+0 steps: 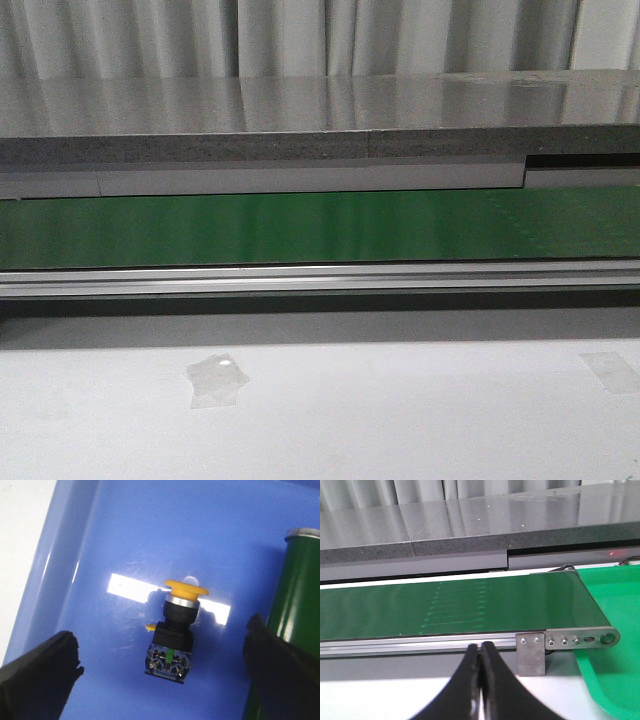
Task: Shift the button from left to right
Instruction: 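Close the left gripper around the black body of the yellow button, then lift the button with the left gripper and set it on the belt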
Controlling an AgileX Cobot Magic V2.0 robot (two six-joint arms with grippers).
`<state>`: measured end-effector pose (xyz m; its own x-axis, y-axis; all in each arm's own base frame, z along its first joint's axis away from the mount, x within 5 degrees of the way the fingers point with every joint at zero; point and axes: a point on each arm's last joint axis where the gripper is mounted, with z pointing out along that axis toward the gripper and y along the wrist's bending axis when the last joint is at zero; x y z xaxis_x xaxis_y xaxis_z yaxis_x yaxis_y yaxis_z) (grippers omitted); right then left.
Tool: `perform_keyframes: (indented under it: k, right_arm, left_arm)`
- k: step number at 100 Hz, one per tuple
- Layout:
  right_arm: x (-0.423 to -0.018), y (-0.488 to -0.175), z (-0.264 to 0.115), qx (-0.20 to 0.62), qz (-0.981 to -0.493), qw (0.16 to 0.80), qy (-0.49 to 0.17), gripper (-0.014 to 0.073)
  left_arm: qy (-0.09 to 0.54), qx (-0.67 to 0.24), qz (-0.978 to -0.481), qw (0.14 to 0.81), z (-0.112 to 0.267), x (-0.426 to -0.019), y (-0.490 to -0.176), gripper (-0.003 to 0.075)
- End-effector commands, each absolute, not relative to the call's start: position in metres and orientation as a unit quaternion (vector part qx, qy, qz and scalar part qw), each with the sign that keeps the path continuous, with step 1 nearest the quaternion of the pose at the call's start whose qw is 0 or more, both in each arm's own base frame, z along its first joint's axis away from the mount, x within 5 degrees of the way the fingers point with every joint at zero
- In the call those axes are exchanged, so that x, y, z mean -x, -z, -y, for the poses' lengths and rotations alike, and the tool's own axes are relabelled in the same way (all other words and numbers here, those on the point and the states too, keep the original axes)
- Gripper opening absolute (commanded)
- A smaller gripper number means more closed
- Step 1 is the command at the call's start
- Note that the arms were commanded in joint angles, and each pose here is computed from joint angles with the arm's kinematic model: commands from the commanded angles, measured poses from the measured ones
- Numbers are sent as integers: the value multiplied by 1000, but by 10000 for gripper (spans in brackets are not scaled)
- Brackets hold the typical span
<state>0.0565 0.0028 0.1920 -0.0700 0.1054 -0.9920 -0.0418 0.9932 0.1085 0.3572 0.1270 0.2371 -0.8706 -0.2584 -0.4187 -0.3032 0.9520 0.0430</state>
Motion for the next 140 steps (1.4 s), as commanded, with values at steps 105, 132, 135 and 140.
perform_keyframes:
  k: [105,132,135,140]
  right_arm:
    - [-55,-206,-3,-17,-689,723,-53,-68]
    - [-55,-206,-3,-17,-689,723,-53,-68]
    - [-55,-206,-3,-17,-689,723,-53,-68]
    - [-55,-206,-3,-17,-689,723,-53,-68]
  left_arm:
    - [-31,170,-960,219,-138,-385,-197,638]
    - [-18,183,-963,195,-138,-387,-178,638]
    - [-18,183,-963,196,-138,-388,-178,636]
    - [-18,183,-963,197,-138,-388,-178,615]
